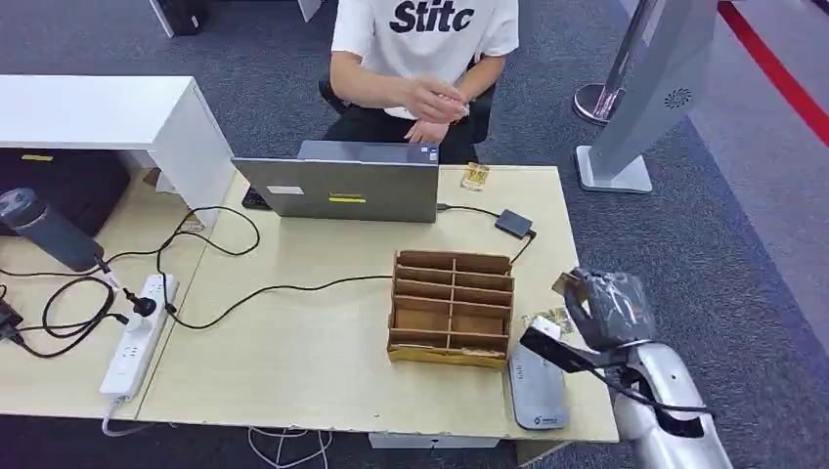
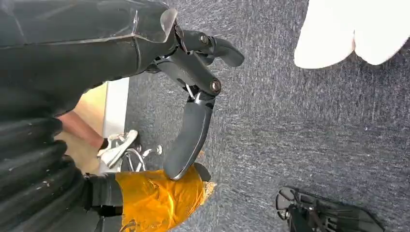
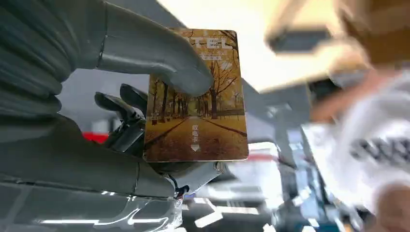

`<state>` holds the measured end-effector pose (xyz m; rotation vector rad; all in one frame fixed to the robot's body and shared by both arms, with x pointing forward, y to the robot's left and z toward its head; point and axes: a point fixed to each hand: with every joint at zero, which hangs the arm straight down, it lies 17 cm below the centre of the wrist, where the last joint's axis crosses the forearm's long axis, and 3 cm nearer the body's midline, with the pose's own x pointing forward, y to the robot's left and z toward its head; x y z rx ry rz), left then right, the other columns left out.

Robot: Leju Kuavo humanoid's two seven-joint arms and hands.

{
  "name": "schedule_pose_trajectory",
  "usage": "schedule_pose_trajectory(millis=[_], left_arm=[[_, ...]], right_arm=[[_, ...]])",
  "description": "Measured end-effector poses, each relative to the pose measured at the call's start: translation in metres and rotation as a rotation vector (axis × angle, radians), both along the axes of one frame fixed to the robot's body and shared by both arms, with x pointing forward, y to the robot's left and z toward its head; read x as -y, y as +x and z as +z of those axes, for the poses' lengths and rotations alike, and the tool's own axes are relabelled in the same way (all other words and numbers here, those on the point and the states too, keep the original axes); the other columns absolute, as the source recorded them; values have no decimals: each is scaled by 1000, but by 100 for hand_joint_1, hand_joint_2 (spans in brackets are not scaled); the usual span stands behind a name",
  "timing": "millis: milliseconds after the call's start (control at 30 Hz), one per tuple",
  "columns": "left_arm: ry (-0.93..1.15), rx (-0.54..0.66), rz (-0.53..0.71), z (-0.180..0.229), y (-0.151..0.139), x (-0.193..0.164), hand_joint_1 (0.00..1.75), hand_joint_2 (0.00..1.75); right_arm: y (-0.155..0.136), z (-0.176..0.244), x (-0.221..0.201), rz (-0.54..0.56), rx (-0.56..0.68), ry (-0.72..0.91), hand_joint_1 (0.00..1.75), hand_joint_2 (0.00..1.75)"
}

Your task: Pass the card to the sensor for recognition and then transmit it.

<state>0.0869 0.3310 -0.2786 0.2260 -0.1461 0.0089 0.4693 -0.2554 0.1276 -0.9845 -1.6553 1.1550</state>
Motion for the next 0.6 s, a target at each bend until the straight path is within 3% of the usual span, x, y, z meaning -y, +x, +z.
schedule_pose_trajectory(millis=[300,600], left_arm=[[-6,0,-71,0,3,4,0,175],[-13,15,-157,4,27,11,0,175]], right_arm=[[46,134,-135,257,153,-44,175,175],[65,226,-262,448,122,-39,175,175]])
